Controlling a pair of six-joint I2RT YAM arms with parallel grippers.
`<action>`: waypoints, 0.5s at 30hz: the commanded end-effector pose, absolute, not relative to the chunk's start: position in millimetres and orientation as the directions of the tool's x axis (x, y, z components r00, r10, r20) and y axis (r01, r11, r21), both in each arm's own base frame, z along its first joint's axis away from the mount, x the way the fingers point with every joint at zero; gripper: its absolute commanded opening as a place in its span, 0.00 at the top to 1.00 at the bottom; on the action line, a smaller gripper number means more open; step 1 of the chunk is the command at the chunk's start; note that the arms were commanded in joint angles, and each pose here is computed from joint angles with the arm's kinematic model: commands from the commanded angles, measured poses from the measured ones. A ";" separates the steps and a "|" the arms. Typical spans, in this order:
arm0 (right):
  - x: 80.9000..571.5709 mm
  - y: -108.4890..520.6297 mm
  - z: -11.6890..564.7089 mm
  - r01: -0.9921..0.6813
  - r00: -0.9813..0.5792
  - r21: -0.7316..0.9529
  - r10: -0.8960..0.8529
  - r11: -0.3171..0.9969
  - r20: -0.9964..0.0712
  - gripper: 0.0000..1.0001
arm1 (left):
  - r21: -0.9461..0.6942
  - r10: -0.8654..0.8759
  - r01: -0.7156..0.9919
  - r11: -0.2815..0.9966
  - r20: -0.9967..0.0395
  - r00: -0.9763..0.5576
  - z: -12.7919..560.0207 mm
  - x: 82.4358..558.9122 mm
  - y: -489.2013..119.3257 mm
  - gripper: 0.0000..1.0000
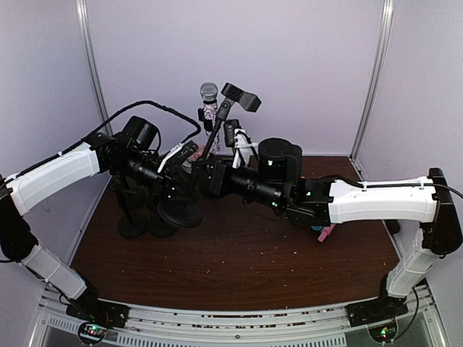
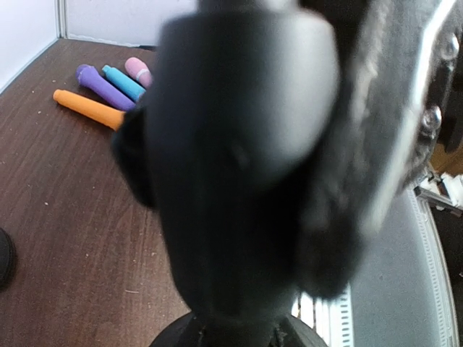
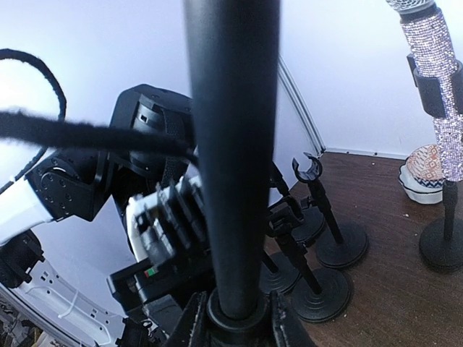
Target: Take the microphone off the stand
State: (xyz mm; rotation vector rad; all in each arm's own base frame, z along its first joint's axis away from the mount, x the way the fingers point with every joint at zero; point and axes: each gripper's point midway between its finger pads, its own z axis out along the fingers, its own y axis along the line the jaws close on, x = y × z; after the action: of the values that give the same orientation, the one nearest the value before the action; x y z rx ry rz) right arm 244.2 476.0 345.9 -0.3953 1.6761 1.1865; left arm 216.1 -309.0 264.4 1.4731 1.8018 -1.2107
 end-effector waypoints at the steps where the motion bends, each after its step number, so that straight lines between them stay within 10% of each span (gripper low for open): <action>1: 232.9 482.9 376.3 -0.759 -0.421 0.515 0.302 0.399 -0.855 1.00 | -0.265 0.445 0.963 -0.054 -0.869 -0.214 292.8 212.7 -315.8 0.64; 5: 229.5 482.4 376.4 -0.766 -0.416 0.504 0.291 0.399 -0.862 1.00 | -0.241 0.454 0.970 -0.038 -0.868 -0.198 291.7 214.3 -313.6 0.44; 15: 227.3 480.9 383.5 -0.770 -0.410 0.502 0.299 0.393 -0.862 1.00 | -0.284 0.485 0.957 -0.053 -0.845 -0.224 270.4 204.3 -308.6 0.63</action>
State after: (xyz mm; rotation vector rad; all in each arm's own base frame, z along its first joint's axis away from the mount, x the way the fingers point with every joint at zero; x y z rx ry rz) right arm 233.1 482.5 335.0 -0.4619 1.7136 1.1723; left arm 213.0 -310.5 275.0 1.5132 1.7391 -1.2033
